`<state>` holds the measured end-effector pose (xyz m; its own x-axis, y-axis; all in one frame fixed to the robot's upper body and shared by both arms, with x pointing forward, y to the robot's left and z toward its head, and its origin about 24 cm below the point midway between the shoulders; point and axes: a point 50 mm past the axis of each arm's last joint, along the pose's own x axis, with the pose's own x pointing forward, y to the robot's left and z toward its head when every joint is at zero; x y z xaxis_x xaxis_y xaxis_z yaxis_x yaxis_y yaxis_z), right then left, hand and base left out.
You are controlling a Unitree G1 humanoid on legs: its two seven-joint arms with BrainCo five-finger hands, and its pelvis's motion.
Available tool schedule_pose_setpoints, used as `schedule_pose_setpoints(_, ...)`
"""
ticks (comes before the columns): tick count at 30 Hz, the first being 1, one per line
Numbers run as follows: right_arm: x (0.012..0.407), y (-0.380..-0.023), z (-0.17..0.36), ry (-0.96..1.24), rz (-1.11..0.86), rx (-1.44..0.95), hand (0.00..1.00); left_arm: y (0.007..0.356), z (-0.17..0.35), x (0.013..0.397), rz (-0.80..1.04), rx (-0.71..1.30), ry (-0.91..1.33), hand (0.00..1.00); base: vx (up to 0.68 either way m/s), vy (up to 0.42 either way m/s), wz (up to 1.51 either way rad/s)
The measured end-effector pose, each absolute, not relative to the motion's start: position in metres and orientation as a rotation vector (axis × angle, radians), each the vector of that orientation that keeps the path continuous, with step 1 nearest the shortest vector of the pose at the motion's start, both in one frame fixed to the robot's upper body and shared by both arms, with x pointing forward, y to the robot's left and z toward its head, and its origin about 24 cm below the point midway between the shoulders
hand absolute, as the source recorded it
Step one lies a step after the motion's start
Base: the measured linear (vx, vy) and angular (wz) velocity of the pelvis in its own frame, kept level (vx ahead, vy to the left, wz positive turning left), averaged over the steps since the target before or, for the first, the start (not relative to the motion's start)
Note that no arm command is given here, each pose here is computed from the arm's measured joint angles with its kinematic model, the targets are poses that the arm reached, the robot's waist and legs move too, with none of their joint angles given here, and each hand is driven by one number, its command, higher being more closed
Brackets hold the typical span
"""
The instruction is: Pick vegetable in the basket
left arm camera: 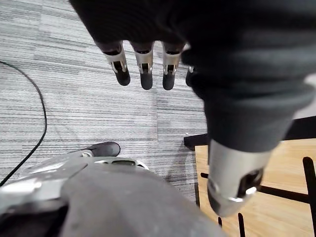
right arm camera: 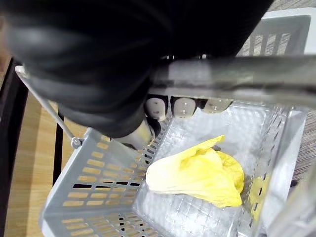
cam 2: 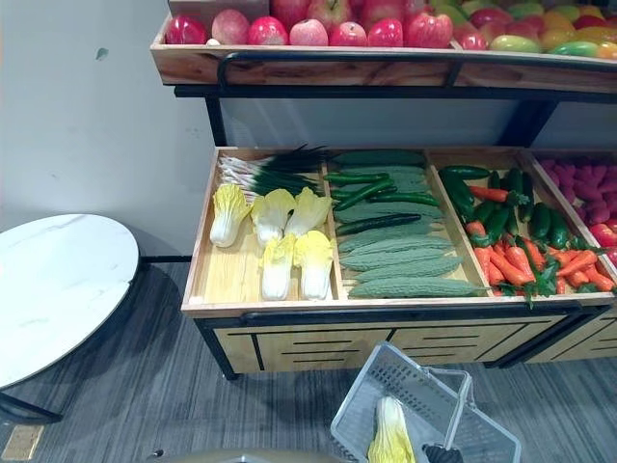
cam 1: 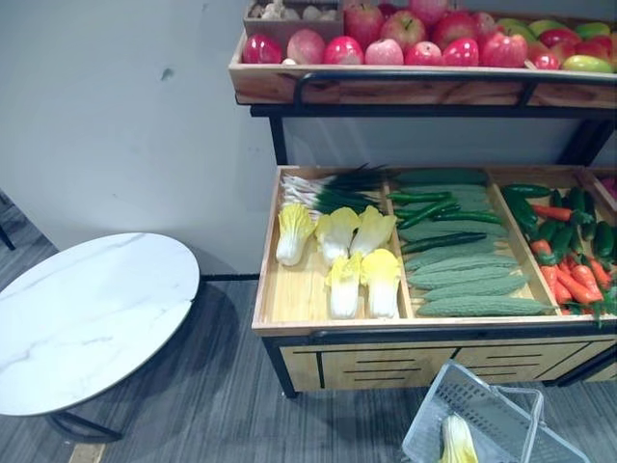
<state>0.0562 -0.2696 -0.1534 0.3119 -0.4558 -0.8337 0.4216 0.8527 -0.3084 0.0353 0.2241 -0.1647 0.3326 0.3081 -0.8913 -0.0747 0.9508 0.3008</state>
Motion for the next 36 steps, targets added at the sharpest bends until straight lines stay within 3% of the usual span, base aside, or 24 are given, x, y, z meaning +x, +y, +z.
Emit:
schedule_pose_setpoints(6, 0.075, -0.252, -0.154, 1.05, -0.554, 0.019, 1.0, 0.234, -0.162, 0.052, 0.221, 0.291, 1.178, 0.0, -0.07, 0.057, -1.01)
schedule_pose_setpoints(10, 0.09, -0.259, -0.149, 1.008, -0.547, -0.005, 1.0, 0.231, -0.159, 0.069, 0.173, 0.333, 1.131, 0.0, -0.11, 0.013, -1.32)
schedule_pose_setpoints(12, 0.083, -0.259, -0.151, 1.034, -0.548, -0.005, 1.0, 0.234, -0.159, 0.067, 0.186, 0.338, 1.134, 0.0, -0.01, -0.017, -1.14)
schedule_pose_setpoints(16, 0.104, -0.254, -0.149, 1.005, -0.513, -0.004, 1.0, 0.232, -0.159, 0.069, 0.24, 0.308, 1.132, 0.0, -0.01, -0.191, -1.61)
schedule_pose_setpoints(24, 0.088, -0.255, -0.153, 1.069, -0.514, -0.041, 1.0, 0.212, -0.157, 0.098, 0.26, 0.237, 1.057, 0.0, -0.03, -0.264, -1.21)
schedule_pose_setpoints(36, 0.096, -0.256, -0.15, 1.042, -0.414, -0.142, 1.0, 0.212, -0.152, 0.103, 0.357, 0.175, 0.981, 0.0, -0.02, 0.045, -1.19)
